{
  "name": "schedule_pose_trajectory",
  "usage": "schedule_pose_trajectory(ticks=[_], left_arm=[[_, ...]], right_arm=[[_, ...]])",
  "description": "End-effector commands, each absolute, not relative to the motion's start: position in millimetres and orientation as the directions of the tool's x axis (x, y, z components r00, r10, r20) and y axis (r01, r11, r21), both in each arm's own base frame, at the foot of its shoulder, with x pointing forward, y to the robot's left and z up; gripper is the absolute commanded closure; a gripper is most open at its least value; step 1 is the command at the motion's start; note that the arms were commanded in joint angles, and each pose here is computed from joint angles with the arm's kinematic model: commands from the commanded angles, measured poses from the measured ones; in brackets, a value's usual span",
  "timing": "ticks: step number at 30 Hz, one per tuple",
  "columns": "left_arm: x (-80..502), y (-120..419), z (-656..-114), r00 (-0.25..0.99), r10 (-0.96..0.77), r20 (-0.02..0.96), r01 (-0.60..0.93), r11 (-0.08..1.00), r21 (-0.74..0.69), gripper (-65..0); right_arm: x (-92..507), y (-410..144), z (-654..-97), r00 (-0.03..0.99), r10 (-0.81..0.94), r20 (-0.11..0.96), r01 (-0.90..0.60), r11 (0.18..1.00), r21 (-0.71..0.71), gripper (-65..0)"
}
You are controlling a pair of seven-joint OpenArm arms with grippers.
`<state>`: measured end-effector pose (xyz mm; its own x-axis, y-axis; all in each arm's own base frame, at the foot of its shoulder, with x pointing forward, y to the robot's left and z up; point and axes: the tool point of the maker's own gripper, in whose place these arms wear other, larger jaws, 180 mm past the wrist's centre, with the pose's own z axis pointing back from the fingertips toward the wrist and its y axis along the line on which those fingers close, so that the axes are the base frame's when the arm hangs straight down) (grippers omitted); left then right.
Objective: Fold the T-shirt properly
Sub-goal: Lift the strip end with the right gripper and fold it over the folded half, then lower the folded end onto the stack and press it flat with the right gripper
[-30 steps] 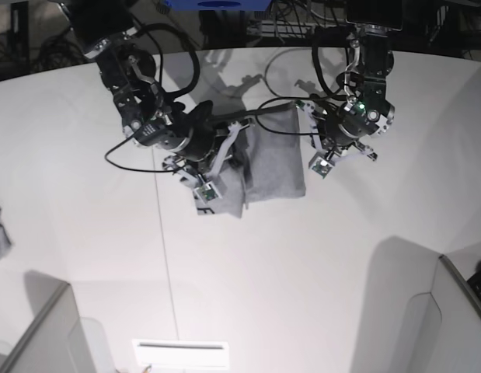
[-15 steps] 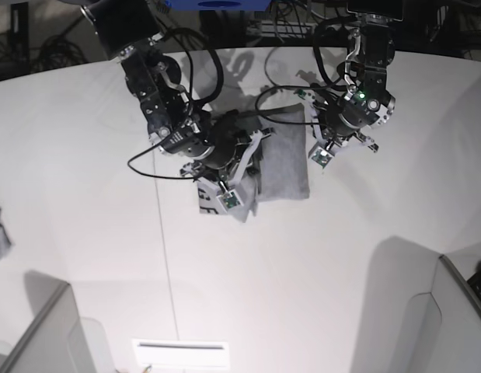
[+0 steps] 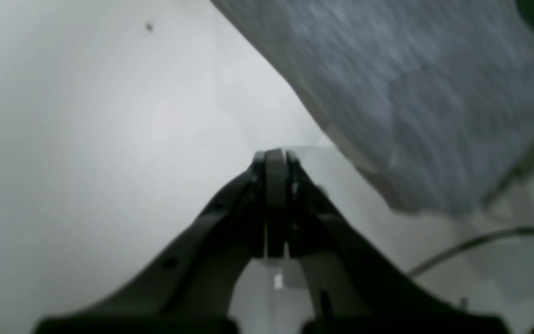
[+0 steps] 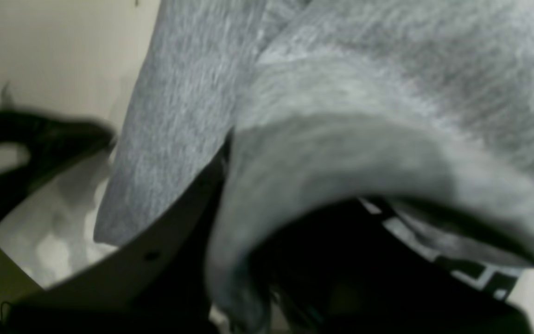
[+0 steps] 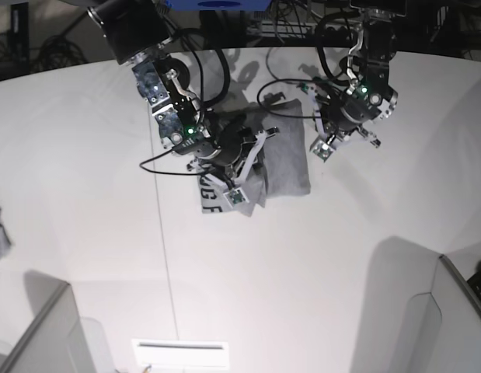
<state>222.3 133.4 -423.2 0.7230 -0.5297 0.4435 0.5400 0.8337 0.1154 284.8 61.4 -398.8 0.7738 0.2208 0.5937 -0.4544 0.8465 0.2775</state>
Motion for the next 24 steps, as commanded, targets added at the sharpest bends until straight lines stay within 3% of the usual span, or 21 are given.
schedule_pose_trajectory(ticks=[1, 3, 7, 9, 18, 24], left_arm=[[230, 133, -409, 0.696, -0.530, 0.485, 0.537, 0.832, 0.139, 0.0], [227, 144, -401, 0.703, -0.513, 0.493, 0.508, 0.847, 0.158, 0.0], [218, 191, -390, 0.753, -0.441, 0.489, 0.392, 0.897, 0.205, 0.0], [209, 223, -387, 0.791, -0.389, 0.473, 0.311, 0.920, 0.236, 0.0], [175, 330, -361, 0.863, -0.193, 0.467, 0.015, 0.934, 0.358, 0.0], [169, 341, -355, 0.865, -0.219, 0.452, 0.038, 0.926, 0.376, 0.0]], right_arm=[[296, 68, -383, 0.745, 0.197, 0.638, -0.466, 0.838, 0.285, 0.0], [296, 71, -383, 0.748, 0.198, 0.634, -0.466, 0.836, 0.289, -0.6], [294, 68, -388, 0.766, 0.222, 0.603, -0.466, 0.838, 0.284, -29.6], [292, 70, -386, 0.764, 0.221, 0.606, -0.469, 0.835, 0.287, -37.7], [292, 75, -344, 0.713, 0.219, 0.666, -0.512, 0.812, 0.281, -38.1], [288, 88, -339, 0.717, 0.211, 0.664, -0.519, 0.797, 0.308, -38.3]])
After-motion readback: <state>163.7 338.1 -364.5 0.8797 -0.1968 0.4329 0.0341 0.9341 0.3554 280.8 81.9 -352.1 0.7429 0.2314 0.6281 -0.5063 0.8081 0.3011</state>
